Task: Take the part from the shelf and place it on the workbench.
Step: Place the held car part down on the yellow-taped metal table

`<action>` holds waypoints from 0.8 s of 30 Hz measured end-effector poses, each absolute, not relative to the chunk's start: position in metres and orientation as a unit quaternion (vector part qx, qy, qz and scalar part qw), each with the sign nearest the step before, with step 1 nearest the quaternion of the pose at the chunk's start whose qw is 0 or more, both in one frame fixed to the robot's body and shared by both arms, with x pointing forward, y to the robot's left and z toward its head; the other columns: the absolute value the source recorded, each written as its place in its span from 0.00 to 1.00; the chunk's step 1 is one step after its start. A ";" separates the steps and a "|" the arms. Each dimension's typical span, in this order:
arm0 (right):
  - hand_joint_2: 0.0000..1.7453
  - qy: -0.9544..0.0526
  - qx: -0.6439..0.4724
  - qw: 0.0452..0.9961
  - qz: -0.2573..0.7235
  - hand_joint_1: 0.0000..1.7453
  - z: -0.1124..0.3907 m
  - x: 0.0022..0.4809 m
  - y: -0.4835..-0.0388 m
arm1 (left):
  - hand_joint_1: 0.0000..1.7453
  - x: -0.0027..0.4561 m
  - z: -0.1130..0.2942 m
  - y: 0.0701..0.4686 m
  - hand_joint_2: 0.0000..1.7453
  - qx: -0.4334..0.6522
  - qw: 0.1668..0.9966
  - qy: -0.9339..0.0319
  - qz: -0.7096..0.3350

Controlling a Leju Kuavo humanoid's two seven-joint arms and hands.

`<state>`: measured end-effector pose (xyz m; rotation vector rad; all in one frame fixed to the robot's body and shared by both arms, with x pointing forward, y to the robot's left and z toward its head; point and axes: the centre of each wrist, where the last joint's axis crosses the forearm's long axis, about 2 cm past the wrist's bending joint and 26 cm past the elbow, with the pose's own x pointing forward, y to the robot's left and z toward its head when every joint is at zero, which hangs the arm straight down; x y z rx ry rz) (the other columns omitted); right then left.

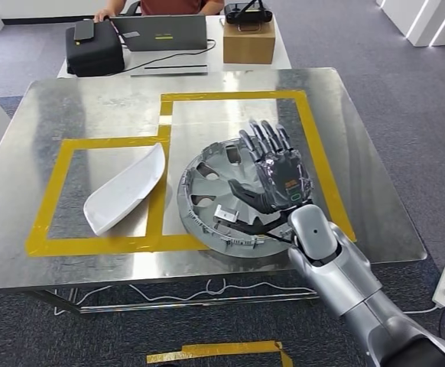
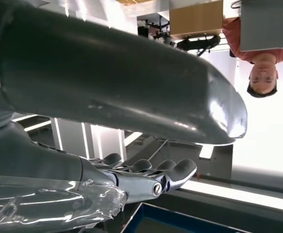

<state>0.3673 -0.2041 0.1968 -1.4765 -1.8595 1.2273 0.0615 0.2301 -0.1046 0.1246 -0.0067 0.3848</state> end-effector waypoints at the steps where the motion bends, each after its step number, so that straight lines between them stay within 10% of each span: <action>1: 0.00 -0.677 -0.539 0.230 0.446 0.00 0.196 0.368 -0.203 | 0.00 0.062 -0.104 0.230 0.00 0.064 0.979 -0.003 0.193; 24: 0.00 -0.674 -0.546 0.217 0.448 0.00 0.182 0.367 -0.192 | 0.00 0.065 -0.104 0.229 0.00 0.073 0.974 0.001 0.212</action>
